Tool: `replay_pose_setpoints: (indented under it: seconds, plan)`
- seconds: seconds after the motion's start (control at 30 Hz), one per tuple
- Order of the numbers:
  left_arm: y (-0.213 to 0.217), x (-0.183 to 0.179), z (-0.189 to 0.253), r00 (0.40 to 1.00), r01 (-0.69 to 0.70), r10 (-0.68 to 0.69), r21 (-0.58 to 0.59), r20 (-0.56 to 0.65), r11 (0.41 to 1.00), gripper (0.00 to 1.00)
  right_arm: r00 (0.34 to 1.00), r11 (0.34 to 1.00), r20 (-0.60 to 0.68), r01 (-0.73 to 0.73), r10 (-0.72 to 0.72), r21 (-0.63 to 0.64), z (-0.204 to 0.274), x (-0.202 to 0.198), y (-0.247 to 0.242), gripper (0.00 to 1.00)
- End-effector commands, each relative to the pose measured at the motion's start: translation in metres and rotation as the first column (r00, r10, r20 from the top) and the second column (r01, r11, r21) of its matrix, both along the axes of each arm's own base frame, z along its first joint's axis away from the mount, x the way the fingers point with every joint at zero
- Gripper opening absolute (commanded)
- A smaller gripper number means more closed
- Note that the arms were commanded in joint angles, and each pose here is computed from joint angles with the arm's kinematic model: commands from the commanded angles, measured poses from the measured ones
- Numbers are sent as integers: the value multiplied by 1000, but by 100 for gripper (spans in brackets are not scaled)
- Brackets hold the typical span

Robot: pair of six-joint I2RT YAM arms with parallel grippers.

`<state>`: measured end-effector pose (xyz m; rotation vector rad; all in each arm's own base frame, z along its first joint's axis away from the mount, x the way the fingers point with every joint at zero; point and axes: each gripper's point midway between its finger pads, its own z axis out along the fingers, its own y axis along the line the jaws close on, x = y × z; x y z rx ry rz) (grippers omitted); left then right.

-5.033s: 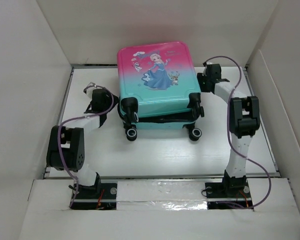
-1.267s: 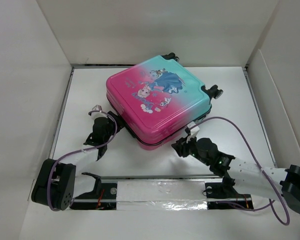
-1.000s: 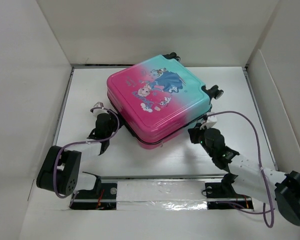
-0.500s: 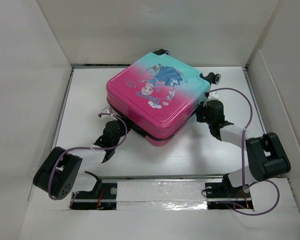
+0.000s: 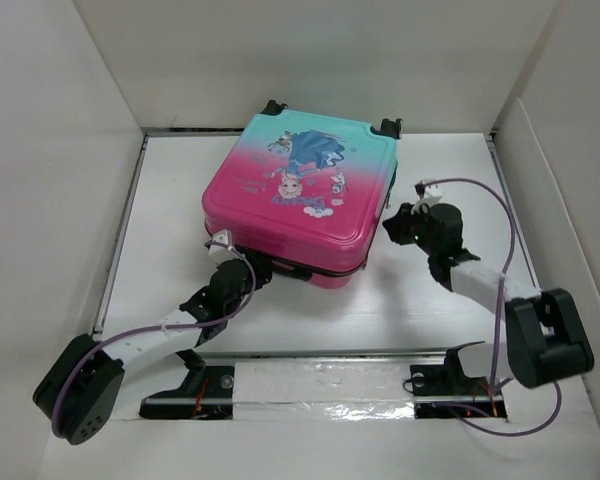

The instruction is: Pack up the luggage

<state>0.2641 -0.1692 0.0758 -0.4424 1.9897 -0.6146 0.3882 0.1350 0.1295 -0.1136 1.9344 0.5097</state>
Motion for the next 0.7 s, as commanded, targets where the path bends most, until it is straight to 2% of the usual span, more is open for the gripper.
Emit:
replay_pose_setpoints:
  seconds: [0.0,0.03,0.07,0.2,0.23,0.3,0.33,0.37,0.43,0.5,0.67]
  plan:
    - [-25,-2,61,981,134,-129,-24,143,991,39,993,992,109,-66,55,106,26,-30,12,25]
    - [-25,-2,66,980,136,-130,-25,152,990,45,996,993,67,-63,56,102,4,-47,9,20]
    - [-23,-5,67,979,141,-137,-14,148,990,46,995,992,65,-78,72,100,-1,-57,11,2]
    - [-24,-13,71,975,175,-172,-10,139,985,40,971,975,142,-207,194,83,-1,-94,29,0]
    - [-26,-16,70,973,196,-192,-14,130,981,34,959,969,180,-235,219,73,5,-102,32,0]
    - [-28,-22,67,968,226,-224,-13,114,974,21,940,956,204,-290,274,52,4,-117,42,14]
    - [-32,-26,64,961,257,-255,-10,106,966,11,927,951,242,-307,288,42,12,-120,44,23]
    - [-33,-29,62,955,279,-278,-1,100,960,7,914,945,264,-326,310,18,16,-123,47,35]
    - [-42,-37,60,937,336,-337,18,90,942,0,897,935,278,-353,344,-16,19,-126,51,41]
    - [-51,-44,60,915,386,-389,42,106,921,0,883,931,302,-362,360,-50,21,-126,52,48]
    - [-84,-70,66,878,437,-458,158,140,885,0,846,912,342,-393,408,-115,24,-119,59,55]
